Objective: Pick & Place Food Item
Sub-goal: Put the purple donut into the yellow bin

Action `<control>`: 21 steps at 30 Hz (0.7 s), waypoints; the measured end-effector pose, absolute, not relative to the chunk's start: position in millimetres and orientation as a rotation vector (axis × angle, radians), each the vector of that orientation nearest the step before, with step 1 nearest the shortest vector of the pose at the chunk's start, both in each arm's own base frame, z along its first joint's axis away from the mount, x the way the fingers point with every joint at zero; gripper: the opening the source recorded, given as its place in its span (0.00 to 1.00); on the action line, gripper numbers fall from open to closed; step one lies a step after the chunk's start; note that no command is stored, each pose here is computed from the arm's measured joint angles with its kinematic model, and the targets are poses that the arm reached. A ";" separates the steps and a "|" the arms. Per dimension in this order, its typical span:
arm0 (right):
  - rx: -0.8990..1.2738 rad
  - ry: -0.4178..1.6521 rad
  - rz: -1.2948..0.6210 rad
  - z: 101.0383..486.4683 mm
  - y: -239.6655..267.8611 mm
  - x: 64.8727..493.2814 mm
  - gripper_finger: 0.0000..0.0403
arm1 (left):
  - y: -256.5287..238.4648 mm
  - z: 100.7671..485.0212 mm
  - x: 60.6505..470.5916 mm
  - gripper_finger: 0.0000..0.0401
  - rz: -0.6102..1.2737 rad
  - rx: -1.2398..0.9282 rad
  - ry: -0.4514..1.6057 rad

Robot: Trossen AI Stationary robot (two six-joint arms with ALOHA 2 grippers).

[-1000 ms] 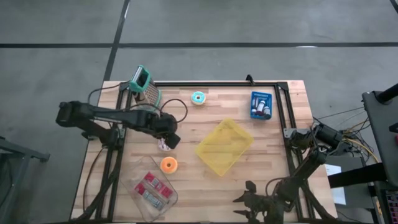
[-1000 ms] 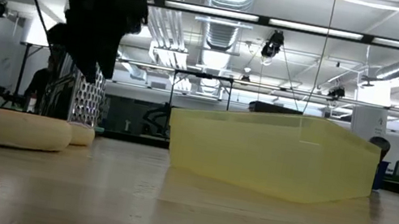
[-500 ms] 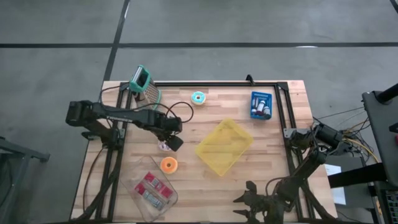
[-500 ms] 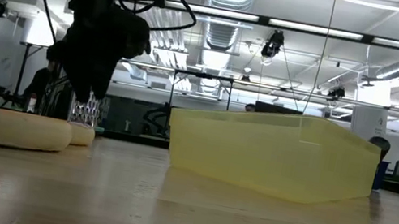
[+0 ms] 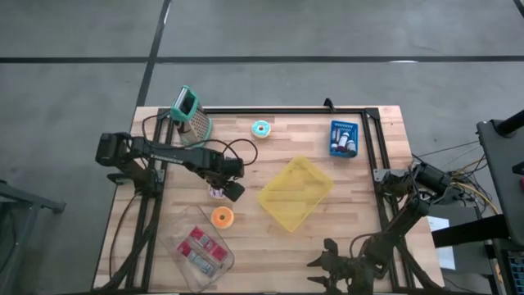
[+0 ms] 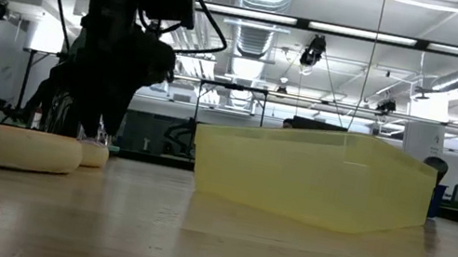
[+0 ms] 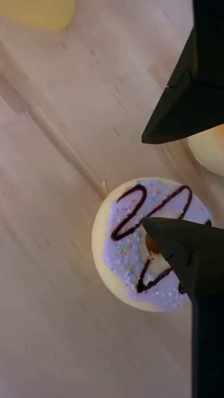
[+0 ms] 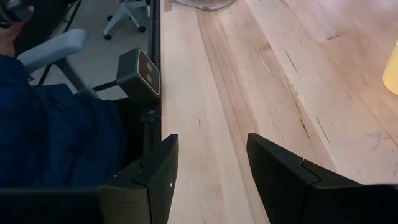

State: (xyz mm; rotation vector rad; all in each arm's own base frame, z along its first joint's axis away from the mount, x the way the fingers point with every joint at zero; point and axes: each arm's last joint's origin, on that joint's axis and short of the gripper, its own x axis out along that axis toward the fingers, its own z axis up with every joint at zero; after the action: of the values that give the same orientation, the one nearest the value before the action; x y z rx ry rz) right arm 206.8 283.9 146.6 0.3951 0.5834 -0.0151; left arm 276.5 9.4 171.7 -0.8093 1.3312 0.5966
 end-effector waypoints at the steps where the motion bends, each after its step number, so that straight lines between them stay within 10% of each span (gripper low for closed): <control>1: 0.396 0.583 -0.015 146.7 283.9 206.8 0.46 | 9.4 170.9 276.6 0.52 0.605 -0.816 1.333; 21: 0.397 0.583 -0.014 147.1 283.9 206.8 0.46 | 9.4 147.5 283.2 0.52 0.671 -0.848 1.393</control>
State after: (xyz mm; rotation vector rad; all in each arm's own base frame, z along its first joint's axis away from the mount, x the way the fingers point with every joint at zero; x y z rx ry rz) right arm 206.8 283.9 147.1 0.3967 0.5826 -0.0143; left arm 283.2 9.4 147.5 -0.8482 1.3928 0.6713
